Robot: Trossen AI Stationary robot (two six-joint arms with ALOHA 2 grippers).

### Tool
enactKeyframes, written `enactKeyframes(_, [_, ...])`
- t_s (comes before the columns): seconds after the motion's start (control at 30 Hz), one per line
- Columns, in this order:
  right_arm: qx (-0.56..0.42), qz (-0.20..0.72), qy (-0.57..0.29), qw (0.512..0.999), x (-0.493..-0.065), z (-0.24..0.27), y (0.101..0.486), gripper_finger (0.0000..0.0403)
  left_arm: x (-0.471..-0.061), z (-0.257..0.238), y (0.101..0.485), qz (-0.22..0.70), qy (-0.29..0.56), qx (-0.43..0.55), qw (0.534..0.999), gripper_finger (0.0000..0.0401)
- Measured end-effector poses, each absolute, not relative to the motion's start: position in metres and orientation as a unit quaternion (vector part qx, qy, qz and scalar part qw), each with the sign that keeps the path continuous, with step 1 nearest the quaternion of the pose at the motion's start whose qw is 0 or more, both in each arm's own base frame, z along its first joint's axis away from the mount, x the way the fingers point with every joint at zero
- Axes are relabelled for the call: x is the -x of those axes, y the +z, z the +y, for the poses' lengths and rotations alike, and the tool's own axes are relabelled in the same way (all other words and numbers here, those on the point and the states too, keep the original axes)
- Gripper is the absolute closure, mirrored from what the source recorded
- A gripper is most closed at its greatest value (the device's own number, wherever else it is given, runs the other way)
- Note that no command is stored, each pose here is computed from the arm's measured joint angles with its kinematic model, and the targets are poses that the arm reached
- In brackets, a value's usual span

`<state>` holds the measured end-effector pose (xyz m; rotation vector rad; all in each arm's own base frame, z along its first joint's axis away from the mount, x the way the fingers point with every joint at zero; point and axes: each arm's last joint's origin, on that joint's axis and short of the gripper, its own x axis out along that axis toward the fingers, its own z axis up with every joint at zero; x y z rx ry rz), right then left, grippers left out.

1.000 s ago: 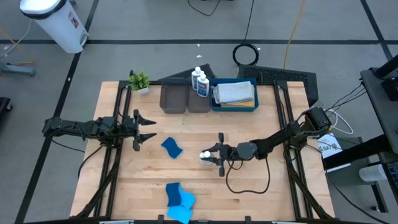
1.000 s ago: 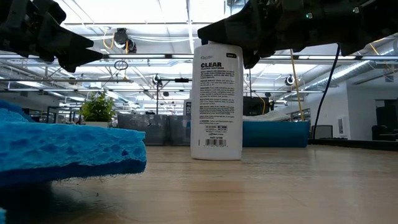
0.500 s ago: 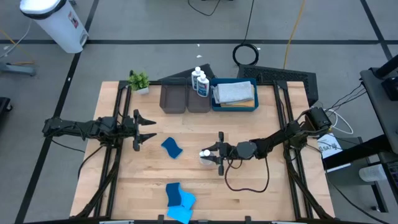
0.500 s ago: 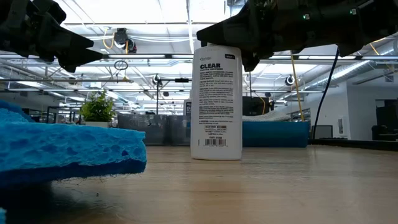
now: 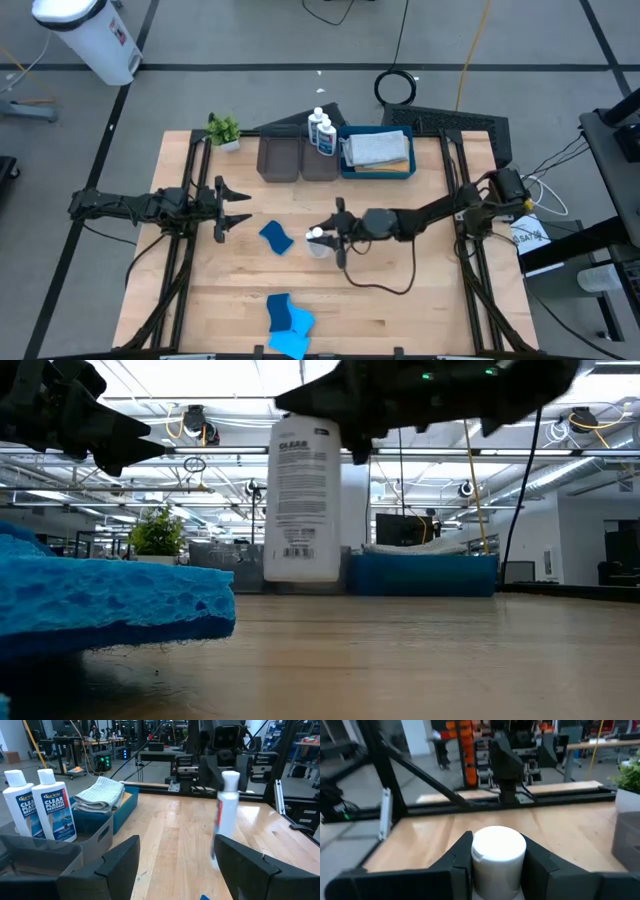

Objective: Pick & Place Kitchen Items
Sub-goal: Put the white plastic restorer bottle into the right black bin

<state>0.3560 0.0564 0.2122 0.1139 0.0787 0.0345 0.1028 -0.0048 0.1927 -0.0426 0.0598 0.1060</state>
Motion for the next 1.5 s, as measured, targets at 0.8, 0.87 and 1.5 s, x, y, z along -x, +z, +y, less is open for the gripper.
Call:
enactKeyframes(0.8, [-0.004, -0.009, -0.036, 0.999, -0.377, -0.048, 0.325, 0.0315, -0.103, -0.005, 0.193, 0.030, 0.053, 0.021, 0.998, 0.0144])
enactKeyframes(0.87, [-0.006, 0.005, -0.050, 0.999, -0.370, -0.058, 0.328, 0.0315, -0.103, -0.005, 0.193, 0.030, 0.053, 0.021, 0.998, 0.0144])
enactKeyframes(1.5, [-0.005, 0.022, -0.145, 0.989, -0.351, -0.125, 0.318, 0.0314, -0.103, -0.005, 0.193, 0.030, 0.053, 0.021, 0.998, 0.0144])
